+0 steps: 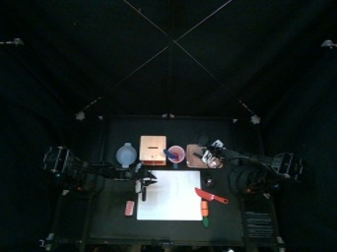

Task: Place sushi on board then cut the sushi with the knife then place the pieces on the plate
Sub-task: Place the 4 sushi pieces on the plate

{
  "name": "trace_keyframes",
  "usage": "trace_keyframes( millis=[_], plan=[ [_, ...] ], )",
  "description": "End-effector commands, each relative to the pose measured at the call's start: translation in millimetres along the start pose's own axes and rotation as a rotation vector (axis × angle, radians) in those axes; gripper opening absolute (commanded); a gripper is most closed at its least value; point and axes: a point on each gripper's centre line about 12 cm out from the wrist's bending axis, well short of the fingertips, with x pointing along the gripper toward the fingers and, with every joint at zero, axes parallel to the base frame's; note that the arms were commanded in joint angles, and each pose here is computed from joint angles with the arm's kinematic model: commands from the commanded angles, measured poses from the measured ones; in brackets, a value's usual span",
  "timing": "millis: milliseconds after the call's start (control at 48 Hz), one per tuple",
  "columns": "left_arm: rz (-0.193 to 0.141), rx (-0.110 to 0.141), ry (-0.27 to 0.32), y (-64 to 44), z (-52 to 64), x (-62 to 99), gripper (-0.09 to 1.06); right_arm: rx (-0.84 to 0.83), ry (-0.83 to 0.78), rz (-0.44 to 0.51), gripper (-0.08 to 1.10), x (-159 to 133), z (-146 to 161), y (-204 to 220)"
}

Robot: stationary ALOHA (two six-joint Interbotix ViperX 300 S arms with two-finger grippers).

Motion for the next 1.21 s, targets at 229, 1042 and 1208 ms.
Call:
trace_keyframes(
  millis=[229,1042,1208],
  plan=[
    [0.006,-0.003,-0.026,2.4,7.8,-1.0,0.65,0.065,-0.044,0.003,0.71,10.6,1.3,-17.7],
    [0.018,-0.019,-0.070,7.0,19.5,-9.4,0.65,-0.051,-0.221,0.118,0.86,-47.6,15.6,25.6],
    [0.015,-0.017,-0.070,6.0,19.7,-9.0,0.65,-0.057,-0.239,0.120,0.86,-52.5,15.5,24.9]
  ],
)
